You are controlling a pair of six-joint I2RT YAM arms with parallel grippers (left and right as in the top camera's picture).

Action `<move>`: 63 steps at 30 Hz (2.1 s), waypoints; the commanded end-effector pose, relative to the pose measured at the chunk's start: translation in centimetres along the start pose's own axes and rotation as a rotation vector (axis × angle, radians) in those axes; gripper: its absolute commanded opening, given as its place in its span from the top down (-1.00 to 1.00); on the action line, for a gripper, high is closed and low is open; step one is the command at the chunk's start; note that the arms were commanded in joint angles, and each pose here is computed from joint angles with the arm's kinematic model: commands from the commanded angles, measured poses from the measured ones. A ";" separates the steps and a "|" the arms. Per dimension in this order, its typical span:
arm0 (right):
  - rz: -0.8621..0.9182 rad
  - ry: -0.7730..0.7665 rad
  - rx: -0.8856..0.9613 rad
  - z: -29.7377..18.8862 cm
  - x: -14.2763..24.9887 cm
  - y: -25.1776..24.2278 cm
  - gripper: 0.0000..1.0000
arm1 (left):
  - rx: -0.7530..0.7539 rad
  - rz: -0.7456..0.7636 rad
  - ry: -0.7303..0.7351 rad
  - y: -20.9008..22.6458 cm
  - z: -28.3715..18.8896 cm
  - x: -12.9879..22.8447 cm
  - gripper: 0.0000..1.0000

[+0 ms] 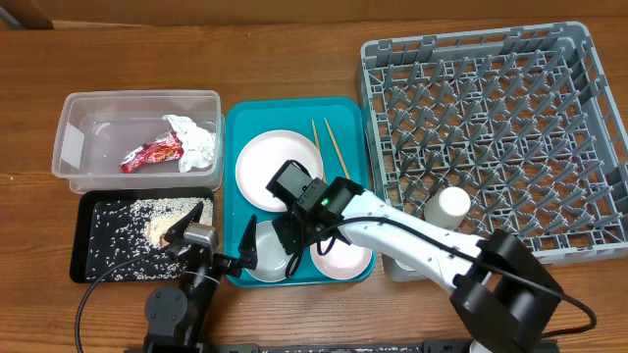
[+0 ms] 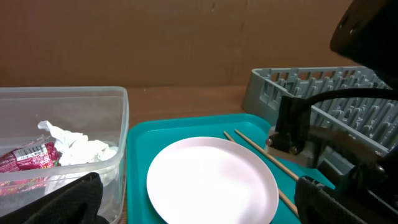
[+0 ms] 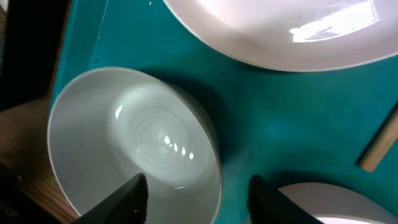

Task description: Sort waste into correct bins and load items into the dishwasher

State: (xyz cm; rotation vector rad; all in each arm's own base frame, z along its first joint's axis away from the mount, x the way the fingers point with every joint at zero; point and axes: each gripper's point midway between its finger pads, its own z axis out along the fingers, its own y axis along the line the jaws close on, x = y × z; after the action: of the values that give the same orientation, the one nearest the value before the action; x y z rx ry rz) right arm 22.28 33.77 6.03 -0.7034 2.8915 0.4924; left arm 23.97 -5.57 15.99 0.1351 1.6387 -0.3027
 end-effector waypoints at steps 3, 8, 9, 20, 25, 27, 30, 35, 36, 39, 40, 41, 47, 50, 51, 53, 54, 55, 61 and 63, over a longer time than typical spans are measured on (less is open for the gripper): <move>0.026 -0.008 -0.037 0.0 -0.4 0.7 0.03 | 0.006 -0.011 -0.007 -0.1 0.0 -0.1 -0.99; 0.050 0.023 -0.042 1.2 0.0 0.6 0.17 | 0.006 -0.011 -0.007 -0.1 0.0 -0.1 -1.00; 0.051 0.025 -0.043 1.4 0.0 0.6 0.22 | 0.006 -0.011 -0.007 -0.1 0.0 -0.1 -1.00; 0.070 0.060 -0.061 2.6 0.4 0.7 0.44 | 0.006 -0.011 -0.007 -0.1 0.0 -0.1 -1.00; 0.119 0.053 -0.062 2.5 -0.1 0.1 0.70 | 0.006 -0.011 -0.007 -0.1 0.0 -0.1 -1.00; 0.133 0.052 -0.061 2.5 -0.2 -0.1 0.73 | 0.006 -0.011 -0.007 -0.1 0.0 -0.1 -1.00; 0.133 0.050 -0.064 2.5 -0.3 0.0 0.57 | 0.006 -0.011 -0.007 -0.1 0.0 -0.1 -1.00; 0.139 0.044 -0.093 3.0 -0.7 0.5 0.55 | 0.006 -0.011 -0.007 -0.1 0.0 -0.1 -1.00; 0.150 0.045 -0.092 3.1 -0.7 0.4 0.55 | 0.006 -0.011 -0.007 -0.1 0.0 -0.1 -1.00; 0.164 0.053 -0.089 3.4 -0.5 0.4 0.57 | 0.006 -0.011 -0.007 -0.1 0.0 -0.1 -1.00; 0.164 0.054 -0.090 3.4 -0.5 0.4 0.57 | 0.006 -0.011 -0.007 -0.1 0.0 -0.1 -1.00; 0.164 0.053 -0.089 3.4 -0.5 0.4 0.57 | 0.006 -0.011 -0.007 -0.1 0.0 -0.1 -1.00; 0.183 0.059 -0.082 3.7 -0.4 0.2 0.75 | 0.006 -0.011 -0.007 -0.1 0.0 -0.1 -1.00; 0.187 0.055 -0.085 3.7 -0.5 0.2 0.92 | 0.006 -0.011 -0.007 -0.1 0.0 -0.1 -1.00; 0.187 0.054 -0.086 3.7 -0.6 0.3 0.92 | 0.006 -0.011 -0.007 -0.1 0.0 -0.1 -1.00; 0.188 0.047 -0.090 3.3 -0.8 0.5 0.92 | 0.006 -0.011 -0.007 -0.1 0.0 -0.1 -1.00; 0.186 0.040 -0.093 2.9 -1.1 0.6 0.92 | 0.006 -0.011 -0.007 -0.1 0.0 -0.1 -1.00; 0.183 0.029 -0.097 2.5 -1.3 0.8 0.92 | 0.006 -0.011 -0.007 -0.1 0.0 -0.1 -1.00; 0.176 -0.135 0.040 -2.7 -3.5 -0.9 0.92 | 0.006 -0.011 -0.007 -0.1 0.0 -0.1 -1.00; 0.181 -0.220 0.135 -5.6 -4.4 -2.4 0.92 | 0.006 -0.011 -0.007 -0.1 0.0 -0.1 -1.00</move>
State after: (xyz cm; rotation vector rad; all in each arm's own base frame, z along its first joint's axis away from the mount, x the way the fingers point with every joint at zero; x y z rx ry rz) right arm 23.19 32.41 4.65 -0.4294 3.0007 0.4240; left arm 23.97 -5.57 15.99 0.1348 1.6387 -0.3030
